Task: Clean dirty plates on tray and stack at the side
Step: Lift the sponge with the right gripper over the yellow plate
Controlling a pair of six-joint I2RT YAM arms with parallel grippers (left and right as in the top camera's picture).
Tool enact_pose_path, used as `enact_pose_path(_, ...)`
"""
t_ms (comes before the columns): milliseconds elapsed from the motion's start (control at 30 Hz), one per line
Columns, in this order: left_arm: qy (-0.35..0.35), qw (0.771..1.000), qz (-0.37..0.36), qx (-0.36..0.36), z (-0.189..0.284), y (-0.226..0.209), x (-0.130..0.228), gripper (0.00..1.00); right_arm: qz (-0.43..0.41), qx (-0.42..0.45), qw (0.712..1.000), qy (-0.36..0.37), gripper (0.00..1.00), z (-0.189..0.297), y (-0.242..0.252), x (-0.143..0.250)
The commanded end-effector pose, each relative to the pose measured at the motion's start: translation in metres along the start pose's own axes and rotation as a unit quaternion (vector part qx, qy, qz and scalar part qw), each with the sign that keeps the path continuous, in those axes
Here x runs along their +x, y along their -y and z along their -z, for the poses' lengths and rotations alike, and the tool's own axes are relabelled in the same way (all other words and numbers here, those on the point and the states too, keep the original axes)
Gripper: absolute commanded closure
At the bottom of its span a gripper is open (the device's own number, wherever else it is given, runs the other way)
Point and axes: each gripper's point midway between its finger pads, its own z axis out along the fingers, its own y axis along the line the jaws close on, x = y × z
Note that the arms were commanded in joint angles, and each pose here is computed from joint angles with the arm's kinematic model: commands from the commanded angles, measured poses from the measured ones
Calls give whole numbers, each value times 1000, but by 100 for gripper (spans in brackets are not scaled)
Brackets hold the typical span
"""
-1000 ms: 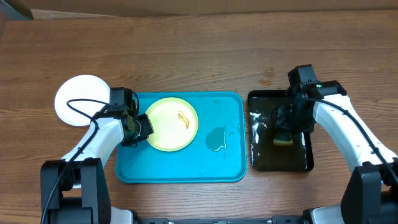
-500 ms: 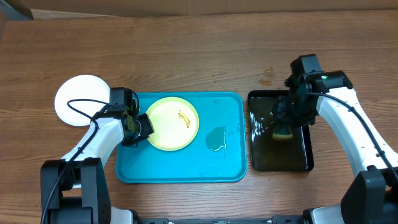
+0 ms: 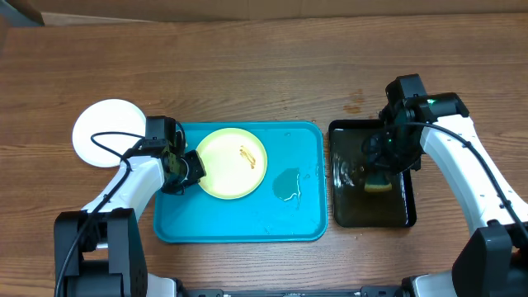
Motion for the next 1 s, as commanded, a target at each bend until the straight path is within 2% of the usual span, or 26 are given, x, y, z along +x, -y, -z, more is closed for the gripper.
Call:
enact_pose_path(0,-40,999,-5,-10,-15,-10,22,94,4,-6,1000,13,96,6,-4,-5)
enact_pose_path(67,-39,999,-5,-10,-15,-9,22,85,3,-8,1000,18,96,7,-5,-8)
enact_pose_path(133,-38,999,-5,-10,-15,-9,21,82,5,-14,1000,25,96,9,-8,-12)
enact_pose_path(200,-37,999,-5,-9,-15,-9,21,86,5,-14,1000,27,96,10,-8,-13)
enact_pose_path(267,-37,999,-5,-10,-15,-9,21,95,5,3,999,32,96,10,-3,-15)
enact_pose_path(367,-38,999,-5,-9,-15,-9,21,96,-9,25,999,39,96,10,5,-17)
enact_pose_path(433,-39,999,-5,-9,-15,-9,22,96,-17,2,999,40,96,10,-3,-18)
enact_pose_path(600,-38,999,-5,-9,-15,-9,21,96,43,-192,980,30,96,24,-73,-18)
enact_pose_path(700,-38,999,-5,-9,-15,-9,21,96,88,-265,959,57,96,36,-113,-26)
enact_pose_path(867,-38,999,-5,-9,-15,-9,21,96,149,-262,946,123,96,37,-174,-31)
enact_pose_path(967,-40,999,-17,-4,-15,-7,22,96,206,-195,939,194,96,20,-217,-30)
